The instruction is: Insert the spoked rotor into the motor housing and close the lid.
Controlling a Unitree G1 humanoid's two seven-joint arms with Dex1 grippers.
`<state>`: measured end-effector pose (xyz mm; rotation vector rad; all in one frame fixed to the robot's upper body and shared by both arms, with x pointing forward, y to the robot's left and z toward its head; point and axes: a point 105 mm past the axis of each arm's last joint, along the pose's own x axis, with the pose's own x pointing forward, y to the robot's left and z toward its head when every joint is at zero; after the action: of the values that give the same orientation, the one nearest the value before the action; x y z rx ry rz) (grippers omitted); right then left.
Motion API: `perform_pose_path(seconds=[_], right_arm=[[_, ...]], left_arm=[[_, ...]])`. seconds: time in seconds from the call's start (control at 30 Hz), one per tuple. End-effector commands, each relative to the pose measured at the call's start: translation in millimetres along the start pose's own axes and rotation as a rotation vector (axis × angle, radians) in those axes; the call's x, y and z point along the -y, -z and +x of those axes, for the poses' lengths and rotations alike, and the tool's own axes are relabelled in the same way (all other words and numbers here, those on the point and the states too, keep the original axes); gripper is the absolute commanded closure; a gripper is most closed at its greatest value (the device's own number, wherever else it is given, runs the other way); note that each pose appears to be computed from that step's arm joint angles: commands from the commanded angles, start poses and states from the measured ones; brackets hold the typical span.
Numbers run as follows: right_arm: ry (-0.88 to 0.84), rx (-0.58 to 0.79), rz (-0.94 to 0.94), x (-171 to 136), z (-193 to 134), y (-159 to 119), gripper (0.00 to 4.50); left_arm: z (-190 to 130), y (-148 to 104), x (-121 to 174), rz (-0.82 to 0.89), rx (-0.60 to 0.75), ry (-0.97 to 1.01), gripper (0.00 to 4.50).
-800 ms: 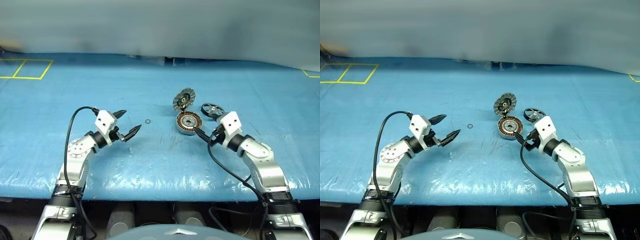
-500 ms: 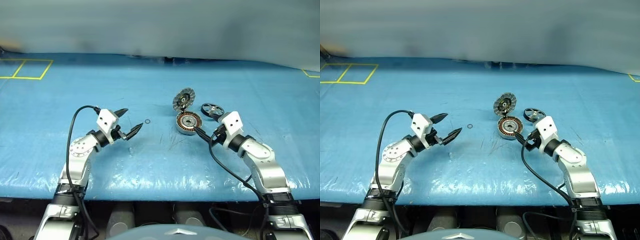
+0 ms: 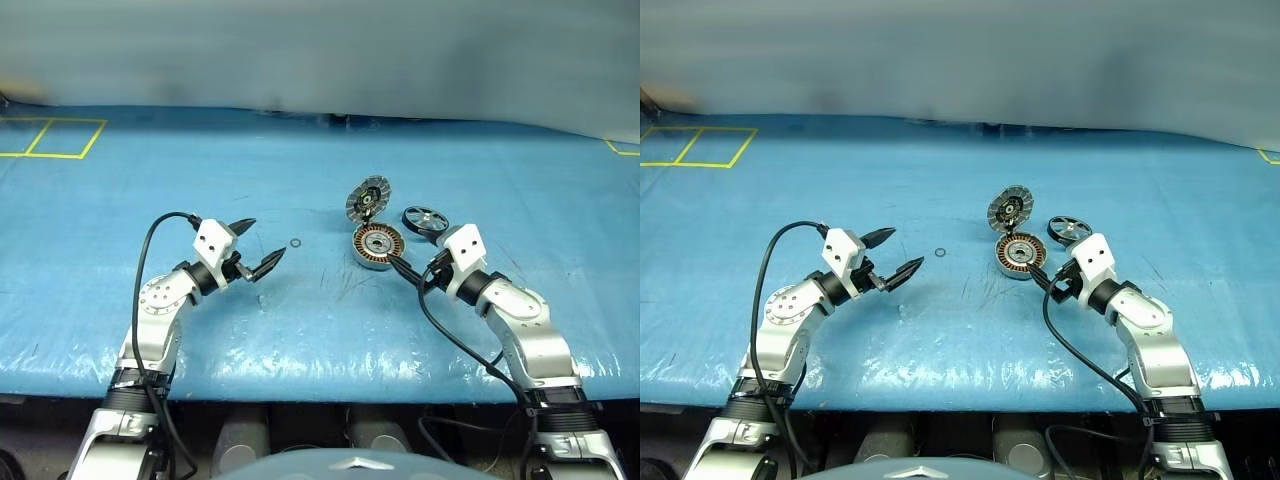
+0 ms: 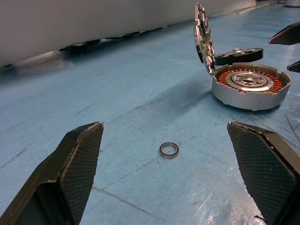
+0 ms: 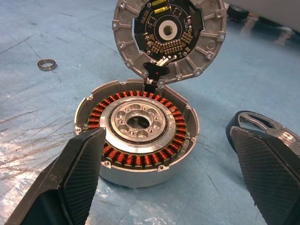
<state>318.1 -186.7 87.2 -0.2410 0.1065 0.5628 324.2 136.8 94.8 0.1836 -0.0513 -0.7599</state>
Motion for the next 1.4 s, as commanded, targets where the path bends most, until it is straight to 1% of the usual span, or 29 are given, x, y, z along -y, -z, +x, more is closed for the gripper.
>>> perform_pose_path(seconds=[0.03,0.2,0.37,0.43,0.53,0.63,0.73,0.8,0.9,1.0,1.1,1.27,1.4], right_arm=[[-0.003,0.036,-0.006,3,-3,-10,0.04],[0.016,0.019,-0.026,10,-8,-10,0.04],[-0.011,-0.016,-0.057,11,-9,-9,0.04],[-0.02,-0.039,-0.1,13,-10,-10,0.04],[-0.063,-0.099,-0.225,18,-13,-14,0.04],[-0.178,-0.189,-0.377,18,-11,-20,0.04],[-0.303,-0.348,-0.595,22,-5,-21,0.04],[-0.379,-0.366,-0.671,20,3,-32,0.04],[-0.54,-0.387,-0.781,6,18,-48,0.04],[-0.671,-0.421,-0.83,-5,27,-53,0.04],[-0.757,-0.46,-0.861,-12,35,-52,0.04],[-0.838,-0.526,-0.895,-13,40,-44,0.04],[-0.852,-0.552,-0.914,-9,44,-42,0.04]], left_arm=[[1,-9,1,0.03,0.027,0.009,0.0],[4,-6,7,0.021,0.029,0.024,0.0],[8,-6,10,0.02,0.037,0.03,0.0],[9,-6,12,0.014,0.041,0.031,0.0],[10,-4,15,0.006,0.042,0.036,0.0],[11,-4,16,0.007,0.044,0.035,0.0],[11,-2,17,0.003,0.045,0.035,0.0],[12,1,20,-0.006,0.045,0.036,0.0],[13,3,24,-0.022,0.052,0.031,0.0],[14,4,26,-0.026,0.058,0.023,0.0],[13,6,25,-0.029,0.065,0.003,0.0],[8,10,28,-0.045,0.067,-0.027,0.0],[4,14,30,-0.056,0.062,-0.042,0.0]])
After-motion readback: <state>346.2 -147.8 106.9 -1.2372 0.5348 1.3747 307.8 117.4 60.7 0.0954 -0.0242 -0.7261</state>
